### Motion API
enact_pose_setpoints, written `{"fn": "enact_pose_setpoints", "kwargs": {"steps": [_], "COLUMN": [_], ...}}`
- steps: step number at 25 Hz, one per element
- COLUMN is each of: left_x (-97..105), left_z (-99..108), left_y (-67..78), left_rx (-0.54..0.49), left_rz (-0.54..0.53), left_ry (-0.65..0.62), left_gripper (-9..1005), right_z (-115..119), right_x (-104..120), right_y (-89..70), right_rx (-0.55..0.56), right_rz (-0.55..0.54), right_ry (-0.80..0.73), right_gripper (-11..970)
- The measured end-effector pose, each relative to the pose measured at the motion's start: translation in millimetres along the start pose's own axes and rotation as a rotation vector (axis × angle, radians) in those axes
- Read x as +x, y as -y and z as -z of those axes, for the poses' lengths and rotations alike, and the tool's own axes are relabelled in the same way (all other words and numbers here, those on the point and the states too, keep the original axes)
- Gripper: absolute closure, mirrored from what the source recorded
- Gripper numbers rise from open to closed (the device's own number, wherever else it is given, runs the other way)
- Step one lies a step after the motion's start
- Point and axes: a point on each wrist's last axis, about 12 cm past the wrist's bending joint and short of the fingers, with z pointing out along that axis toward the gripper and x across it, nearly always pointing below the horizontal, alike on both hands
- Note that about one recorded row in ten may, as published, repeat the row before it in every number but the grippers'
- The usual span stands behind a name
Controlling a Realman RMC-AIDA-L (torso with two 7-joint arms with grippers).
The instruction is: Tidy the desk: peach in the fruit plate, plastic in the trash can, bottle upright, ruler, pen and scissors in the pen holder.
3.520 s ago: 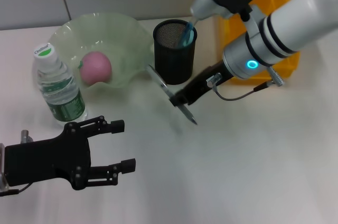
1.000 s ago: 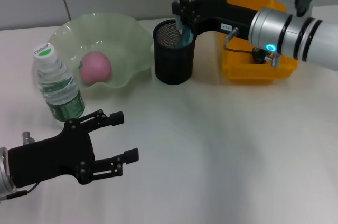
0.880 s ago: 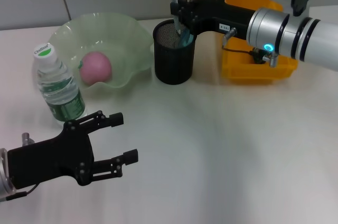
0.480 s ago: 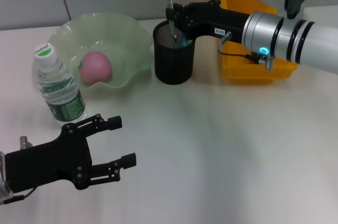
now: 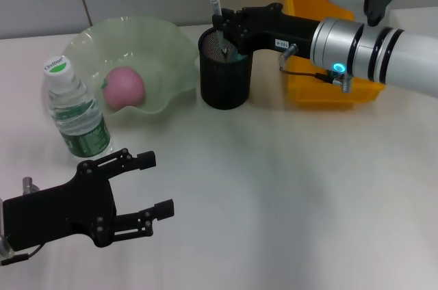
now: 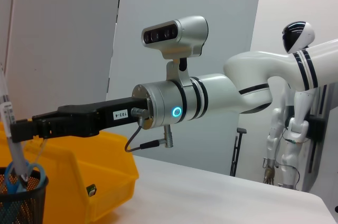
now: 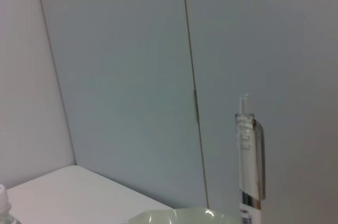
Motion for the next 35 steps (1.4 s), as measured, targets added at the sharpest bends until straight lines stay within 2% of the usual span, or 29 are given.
{"fn": "enact_pose_setpoints", "kwargs": {"steps": [11, 16, 21, 28, 35], "left_x": [0.1, -1.3, -1.8, -3.3, -2.8], "left_z": [0.8, 1.7, 1.3, 0.1, -0.1], "left_y": [0.8, 0.8, 0.3, -0.7, 0.2], "left_rx": [0.002, 0.005, 0.005, 0.008, 0.011], "left_rz": [0.001, 0.002, 0.001, -0.002, 0.000], "left_ry": [0.002, 0.007, 0.009, 0.013, 0.013], "left_gripper": [154, 154, 153, 153, 153], "right_z": [2.5, 3.6, 9.7, 16.8, 22.5], "right_x": [3.3, 4.4, 2.0, -12.1, -14.9], "right_y": [0.5, 0.7, 3.1, 5.5, -0.5], "right_rx": [-0.004, -0.001, 0.016, 0.022, -0.036], "right_rz": [-0.007, -0.008, -0.007, -0.016, -0.051], "right_ry": [-0.026, -0.045, -0.024, 0.024, 0.044], "right_gripper": [830, 642, 539, 401, 290]}}
